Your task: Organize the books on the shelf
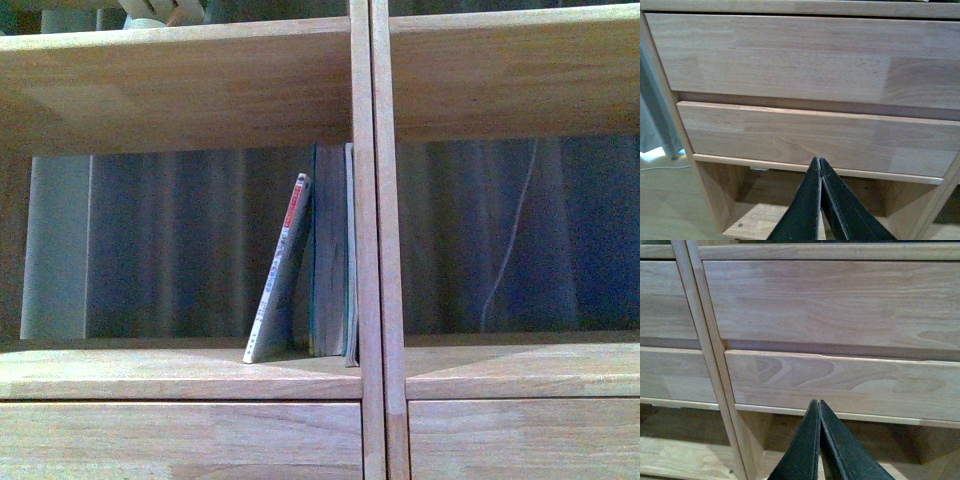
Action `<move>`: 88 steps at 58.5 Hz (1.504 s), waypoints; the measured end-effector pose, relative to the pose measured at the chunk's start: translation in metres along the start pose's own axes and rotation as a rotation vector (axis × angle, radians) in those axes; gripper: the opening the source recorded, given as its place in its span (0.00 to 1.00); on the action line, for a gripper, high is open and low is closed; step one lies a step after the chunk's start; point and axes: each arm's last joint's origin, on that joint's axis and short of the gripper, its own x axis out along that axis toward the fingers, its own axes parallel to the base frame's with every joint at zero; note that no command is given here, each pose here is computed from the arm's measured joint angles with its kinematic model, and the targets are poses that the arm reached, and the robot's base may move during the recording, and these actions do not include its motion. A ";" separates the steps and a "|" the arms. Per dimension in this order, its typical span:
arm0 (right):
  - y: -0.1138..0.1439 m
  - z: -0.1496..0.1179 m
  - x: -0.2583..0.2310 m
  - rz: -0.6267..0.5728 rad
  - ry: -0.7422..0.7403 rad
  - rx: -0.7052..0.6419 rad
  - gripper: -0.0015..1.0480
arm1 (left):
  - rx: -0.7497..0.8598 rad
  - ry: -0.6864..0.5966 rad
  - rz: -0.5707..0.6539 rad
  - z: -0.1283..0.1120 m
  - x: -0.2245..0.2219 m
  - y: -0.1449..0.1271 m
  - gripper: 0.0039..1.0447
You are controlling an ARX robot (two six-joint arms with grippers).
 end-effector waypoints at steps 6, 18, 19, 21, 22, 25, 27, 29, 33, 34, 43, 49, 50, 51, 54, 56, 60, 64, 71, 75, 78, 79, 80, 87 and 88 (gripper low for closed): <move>0.000 0.000 0.000 -0.001 0.000 0.000 0.03 | 0.000 -0.004 0.000 0.000 -0.003 0.000 0.02; 0.000 0.000 0.000 -0.001 -0.001 0.000 0.03 | 0.000 -0.004 0.000 0.000 -0.007 0.000 0.02; 0.000 0.000 0.000 -0.001 -0.001 0.000 0.03 | 0.000 -0.004 0.000 0.000 -0.008 0.000 0.02; 0.000 0.000 0.000 -0.001 -0.001 0.000 0.03 | 0.000 -0.004 0.000 0.000 -0.008 0.000 0.02; 0.000 0.000 0.000 -0.001 -0.001 0.000 0.03 | 0.000 -0.004 0.000 0.000 -0.008 0.000 0.02; 0.000 0.000 0.000 -0.001 -0.001 0.000 0.03 | 0.000 -0.004 0.000 0.000 -0.009 0.000 0.02; 0.000 0.000 0.000 -0.001 -0.001 0.000 0.03 | 0.000 -0.004 0.000 0.000 -0.010 0.000 0.02; 0.000 0.000 0.000 -0.001 -0.001 0.000 0.03 | 0.000 -0.003 0.000 0.000 -0.010 0.000 0.02; 0.000 0.000 0.000 0.000 -0.001 0.000 0.03 | 0.000 0.027 -0.002 -0.004 -0.016 0.000 0.02; 0.000 0.000 0.000 -0.001 -0.001 0.000 0.03 | 0.000 0.029 0.000 -0.004 -0.018 0.000 0.02; 0.000 0.000 0.000 0.000 -0.001 0.000 0.03 | 0.000 0.002 0.000 -0.003 -0.021 0.000 0.02; 0.000 0.000 0.000 -0.001 -0.001 0.000 0.03 | 0.000 0.001 0.000 -0.003 -0.021 0.000 0.02; 0.000 0.000 0.000 -0.001 -0.001 0.000 0.03 | 0.000 0.001 0.000 -0.003 -0.021 0.000 0.02; 0.000 0.000 0.000 -0.001 -0.001 0.000 0.03 | 0.000 0.002 0.000 -0.003 -0.021 0.000 0.02; 0.000 0.000 0.000 0.000 -0.001 0.000 0.03 | 0.000 0.002 0.000 -0.003 -0.021 0.000 0.02; 0.000 0.000 0.000 -0.001 -0.001 0.000 0.03 | 0.000 0.002 0.000 -0.003 -0.021 0.000 0.02; 0.000 0.000 0.000 -0.001 -0.002 0.000 0.03 | 0.000 0.002 0.000 -0.003 -0.021 0.000 0.02; 0.000 0.000 0.000 0.000 -0.002 0.000 0.03 | 0.000 0.002 0.000 -0.003 -0.021 0.000 0.02; 0.000 0.000 0.000 -0.001 -0.002 0.000 0.03 | 0.000 0.002 0.000 -0.003 -0.021 0.000 0.02; 0.000 0.000 0.000 0.000 -0.002 0.000 0.03 | 0.000 0.002 0.000 -0.003 -0.021 0.000 0.02; 0.000 0.000 0.000 0.000 -0.002 0.000 0.03 | 0.000 0.002 0.000 -0.003 -0.021 0.000 0.02; 0.000 0.000 0.000 -0.001 -0.002 0.000 0.03 | 0.000 0.002 0.000 -0.003 -0.021 0.000 0.02; 0.000 0.000 0.000 -0.001 -0.002 0.000 0.03 | 0.000 0.002 0.000 -0.003 -0.021 0.000 0.02; 0.000 0.000 0.000 -0.001 -0.002 0.000 0.03 | 0.000 0.002 0.000 -0.003 -0.021 0.000 0.02; 0.000 0.000 0.000 -0.001 -0.002 -0.001 0.05 | 0.000 0.002 0.000 -0.003 -0.021 0.000 0.03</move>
